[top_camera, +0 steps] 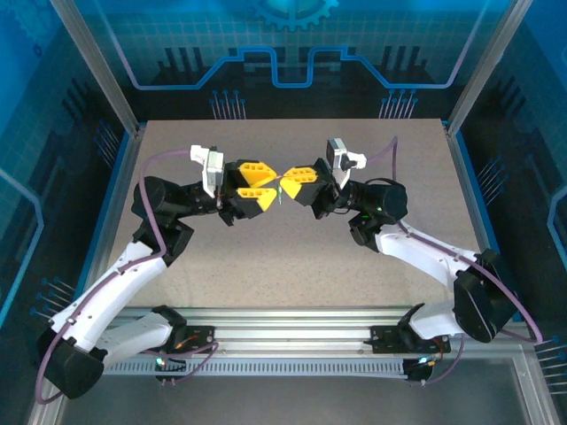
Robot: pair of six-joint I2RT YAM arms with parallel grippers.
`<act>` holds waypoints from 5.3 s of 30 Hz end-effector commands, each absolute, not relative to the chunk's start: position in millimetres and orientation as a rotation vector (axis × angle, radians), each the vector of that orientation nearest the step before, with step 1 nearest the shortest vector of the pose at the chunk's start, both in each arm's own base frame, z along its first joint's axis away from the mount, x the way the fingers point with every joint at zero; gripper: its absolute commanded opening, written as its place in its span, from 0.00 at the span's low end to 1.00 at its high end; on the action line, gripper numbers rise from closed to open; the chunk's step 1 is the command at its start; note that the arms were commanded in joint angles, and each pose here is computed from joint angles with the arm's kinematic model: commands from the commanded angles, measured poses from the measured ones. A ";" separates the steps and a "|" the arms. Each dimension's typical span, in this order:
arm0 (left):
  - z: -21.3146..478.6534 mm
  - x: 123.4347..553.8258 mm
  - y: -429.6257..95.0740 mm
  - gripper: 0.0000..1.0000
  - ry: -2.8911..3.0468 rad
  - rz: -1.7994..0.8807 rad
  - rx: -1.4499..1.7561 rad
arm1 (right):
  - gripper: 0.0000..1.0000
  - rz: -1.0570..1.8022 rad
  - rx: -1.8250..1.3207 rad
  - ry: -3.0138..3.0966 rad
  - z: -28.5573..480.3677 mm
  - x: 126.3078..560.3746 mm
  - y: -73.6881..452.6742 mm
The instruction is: Remove the keys from the keyring
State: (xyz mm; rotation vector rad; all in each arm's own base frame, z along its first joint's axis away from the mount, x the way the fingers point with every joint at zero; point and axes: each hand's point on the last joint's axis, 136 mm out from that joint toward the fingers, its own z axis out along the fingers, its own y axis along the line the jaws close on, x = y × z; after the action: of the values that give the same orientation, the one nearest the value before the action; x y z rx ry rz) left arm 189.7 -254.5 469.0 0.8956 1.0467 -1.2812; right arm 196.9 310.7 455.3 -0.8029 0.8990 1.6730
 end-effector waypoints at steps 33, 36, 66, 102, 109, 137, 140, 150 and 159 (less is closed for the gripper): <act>466.2 188.7 -258.5 0.08 1.072 -1.254 0.970 | 0.00 1.724 -0.906 0.810 477.5 176.6 314.1; 464.6 188.4 -258.9 0.05 1.080 -1.253 0.976 | 0.00 1.721 -0.906 0.810 477.8 177.2 313.8; 463.3 186.1 -264.1 0.00 1.025 -1.341 1.001 | 0.47 1.645 -0.904 0.987 439.1 188.2 285.8; 458.9 185.4 -262.8 0.00 0.972 -1.324 0.999 | 0.32 1.845 -1.205 0.870 467.9 130.4 310.9; 460.7 188.7 -259.0 0.00 0.968 -1.306 0.978 | 0.33 1.828 -1.197 0.866 472.2 129.6 303.4; 471.7 199.4 -243.1 0.00 0.946 -1.303 0.921 | 0.36 1.691 -1.069 1.059 459.3 164.3 308.2; 471.5 197.9 -243.3 0.00 0.947 -1.308 0.931 | 0.35 1.656 -1.037 1.080 455.5 169.0 301.6; 476.4 188.2 -246.9 0.00 0.939 -1.389 0.993 | 0.51 1.691 -1.065 1.050 460.0 172.2 293.4; 481.8 179.9 -250.2 0.00 0.907 -1.436 1.030 | 0.54 1.811 -1.122 1.054 460.6 170.4 305.2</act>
State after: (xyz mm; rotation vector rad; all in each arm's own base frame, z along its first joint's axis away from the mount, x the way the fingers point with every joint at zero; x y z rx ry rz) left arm 196.5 -252.9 462.1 0.9735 0.9984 -1.4383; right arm 186.9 310.3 442.1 -1.0622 1.1376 1.8094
